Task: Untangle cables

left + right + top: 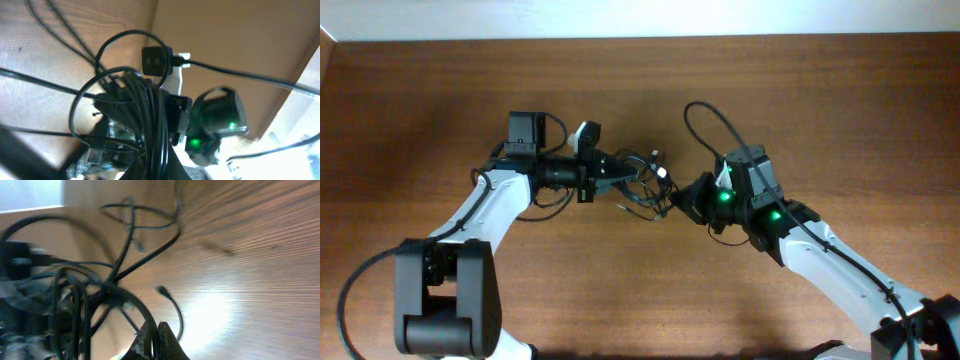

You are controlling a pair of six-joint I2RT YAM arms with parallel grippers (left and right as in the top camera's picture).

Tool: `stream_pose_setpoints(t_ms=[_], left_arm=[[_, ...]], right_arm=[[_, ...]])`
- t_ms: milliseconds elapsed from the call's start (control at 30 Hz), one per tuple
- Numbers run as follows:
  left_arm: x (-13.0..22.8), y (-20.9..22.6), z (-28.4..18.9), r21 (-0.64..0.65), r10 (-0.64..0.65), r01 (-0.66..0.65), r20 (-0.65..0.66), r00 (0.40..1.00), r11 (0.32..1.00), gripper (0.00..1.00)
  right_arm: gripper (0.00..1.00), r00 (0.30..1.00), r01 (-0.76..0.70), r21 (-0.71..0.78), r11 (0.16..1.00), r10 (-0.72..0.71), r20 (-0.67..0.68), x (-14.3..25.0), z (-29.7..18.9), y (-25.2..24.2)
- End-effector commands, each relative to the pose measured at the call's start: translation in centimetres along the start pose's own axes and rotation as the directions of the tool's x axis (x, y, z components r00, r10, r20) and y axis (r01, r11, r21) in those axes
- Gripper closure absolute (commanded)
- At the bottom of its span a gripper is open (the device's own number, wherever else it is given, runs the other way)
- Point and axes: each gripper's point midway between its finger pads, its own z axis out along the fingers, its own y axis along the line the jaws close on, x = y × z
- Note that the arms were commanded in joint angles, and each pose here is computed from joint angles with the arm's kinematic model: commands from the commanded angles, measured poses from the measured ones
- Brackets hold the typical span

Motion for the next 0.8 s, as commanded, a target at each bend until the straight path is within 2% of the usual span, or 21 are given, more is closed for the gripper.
stream_pose_setpoints(t_ms=[0,100,200,267,300,367,400,433,467,500,567,600,633,667,700,733,767], left_arm=[[-0.6,-0.4,-0.3,-0.017,0.419,-0.419,0.02,0.908,0.908,1.0],[-0.6,1.2,0.0,-0.096,0.497,-0.494,0.006,0.868,0.864,1.0],[1.2,2.4,0.2,-0.098,0.513,-0.515,-0.05,0.857,0.851,1.0],[1.6,2.6,0.2,-0.096,0.511,-0.514,-0.06,0.858,0.852,1.0],[1.6,2.6,0.2,-0.095,0.516,-0.519,-0.061,0.855,0.849,1.0],[1.5,2.7,0.2,-0.093,0.604,-0.608,-0.071,0.794,0.788,1.0],[1.3,3.1,0.1,-0.119,0.621,-0.625,-0.077,0.78,0.771,1.0],[0.7,4.0,0.0,-0.179,0.619,-0.623,-0.085,0.781,0.761,1.0],[0.5,4.4,-0.1,-0.207,0.624,-0.628,-0.09,0.776,0.751,1.0],[0.5,4.3,-0.1,-0.199,0.648,-0.653,-0.097,0.755,0.731,1.0],[0.5,4.2,0.0,-0.19,0.682,-0.688,-0.105,0.724,0.701,1.0],[0.7,3.7,0.2,-0.158,0.69,-0.695,-0.096,0.718,0.701,1.0],[1.3,2.1,0.4,-0.063,0.713,-0.717,-0.07,0.697,0.695,1.0],[1.7,1.1,0.4,-0.004,0.73,-0.731,-0.053,0.682,0.682,1.0],[1.9,0.8,0.5,0.015,0.731,-0.732,-0.048,0.68,0.681,1.0],[1.9,0.8,0.5,0.015,0.728,-0.729,-0.048,0.684,0.685,1.0],[1.9,0.8,0.5,0.015,0.72,-0.721,-0.048,0.692,0.693,1.0]], right_arm=[[0.96,0.97,0.211,0.114,0.971,-0.222,0.098,-2.8,-0.6,-2.3],[0.96,0.887,0.419,0.12,0.9,-0.434,0.157,-5.5,-1.9,0.2],[0.96,0.846,0.401,0.198,0.894,-0.445,0.293,-9.9,-4.2,0.7],[0.95,0.841,0.373,0.221,0.901,-0.429,0.329,-11.3,-5.1,0.1],[0.83,0.846,0.364,0.216,0.906,-0.419,0.329,-11.5,-5.3,-0.1],[0.41,0.878,0.407,0.09,0.909,-0.416,0.238,-9.2,-4.6,1.3],[0.37,0.887,0.418,0.041,0.908,-0.417,0.199,-8.2,-4.4,1.8],[0.37,0.89,0.433,-0.007,0.901,-0.427,0.16,-7.2,-4.3,2.3],[0.37,0.871,0.492,-0.131,0.861,-0.486,0.077,-4.8,-4.3,3.6],[0.37,0.857,0.511,-0.2,0.836,-0.515,0.036,-3.5,-4.4,4.3],[0.37,0.879,0.442,-0.286,0.85,-0.474,-0.052,-1.4,-4.6,5.1],[0.37,0.913,0.353,-0.261,0.898,-0.392,-0.115,-0.2,-4.0,4.6],[0.37,0.931,0.306,-0.195,0.932,-0.336,-0.144,0.6,-3.2,3.7],[0.43,0.954,0.255,-0.079,0.964,-0.264,-0.142,1.0,-2.2,2.1],[0.54,0.97,0.214,0.033,0.976,-0.209,-0.125,1.4,-1.5,0.6],[0.59,0.97,0.217,0.061,0.974,-0.208,-0.123,2.0,-1.1,0.4],[0.59,0.966,0.235,0.066,0.97,-0.225,-0.127,2.6,-0.7,0.6]])
